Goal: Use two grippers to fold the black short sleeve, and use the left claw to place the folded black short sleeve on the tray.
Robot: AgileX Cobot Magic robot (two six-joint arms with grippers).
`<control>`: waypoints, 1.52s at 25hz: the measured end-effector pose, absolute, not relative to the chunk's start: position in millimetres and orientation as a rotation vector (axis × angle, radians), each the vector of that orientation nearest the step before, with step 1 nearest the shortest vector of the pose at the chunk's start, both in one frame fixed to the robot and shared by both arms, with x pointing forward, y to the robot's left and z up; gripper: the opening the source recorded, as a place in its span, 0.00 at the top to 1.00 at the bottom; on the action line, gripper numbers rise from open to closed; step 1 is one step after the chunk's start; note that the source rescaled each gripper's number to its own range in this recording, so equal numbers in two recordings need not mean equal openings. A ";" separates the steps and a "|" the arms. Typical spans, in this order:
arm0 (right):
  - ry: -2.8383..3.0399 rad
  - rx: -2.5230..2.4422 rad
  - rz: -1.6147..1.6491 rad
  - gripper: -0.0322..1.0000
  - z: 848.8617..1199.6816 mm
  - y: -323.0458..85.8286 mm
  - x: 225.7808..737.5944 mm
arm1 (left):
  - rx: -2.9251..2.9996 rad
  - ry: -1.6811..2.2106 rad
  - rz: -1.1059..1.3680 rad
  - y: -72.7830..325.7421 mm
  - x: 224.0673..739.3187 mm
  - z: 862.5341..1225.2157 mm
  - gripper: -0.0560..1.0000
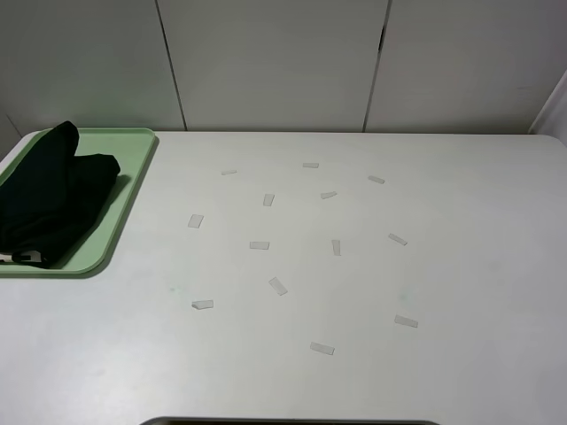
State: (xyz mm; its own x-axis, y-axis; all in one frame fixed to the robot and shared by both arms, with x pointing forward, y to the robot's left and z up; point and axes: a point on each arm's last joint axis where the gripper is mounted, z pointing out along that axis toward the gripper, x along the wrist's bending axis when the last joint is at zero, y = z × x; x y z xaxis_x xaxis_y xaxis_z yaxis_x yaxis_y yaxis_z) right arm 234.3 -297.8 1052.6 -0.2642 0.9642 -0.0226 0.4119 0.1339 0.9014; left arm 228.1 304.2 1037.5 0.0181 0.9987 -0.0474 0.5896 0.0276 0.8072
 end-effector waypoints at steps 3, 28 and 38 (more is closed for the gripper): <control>1.769 1.330 1.092 0.00 1052.6 -297.8 234.3 | 1.636 1.646 0.788 304.2 228.1 1037.5 0.01; 1.769 1.330 1.092 0.00 1052.6 -297.8 234.3 | 1.635 1.648 0.788 304.3 228.1 1037.5 0.01; 1.769 1.330 1.092 0.00 1052.6 -297.8 234.3 | 1.634 1.649 0.788 304.3 228.1 1037.5 0.01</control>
State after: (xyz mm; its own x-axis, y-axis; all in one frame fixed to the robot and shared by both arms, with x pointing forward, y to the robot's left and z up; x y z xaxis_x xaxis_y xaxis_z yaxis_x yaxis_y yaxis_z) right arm 234.3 -297.8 1052.6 -0.2642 0.9642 -0.0226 0.4119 0.1339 0.9014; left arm 228.1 304.3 1037.5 0.0159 0.9987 -0.0490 0.5893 0.0302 0.8073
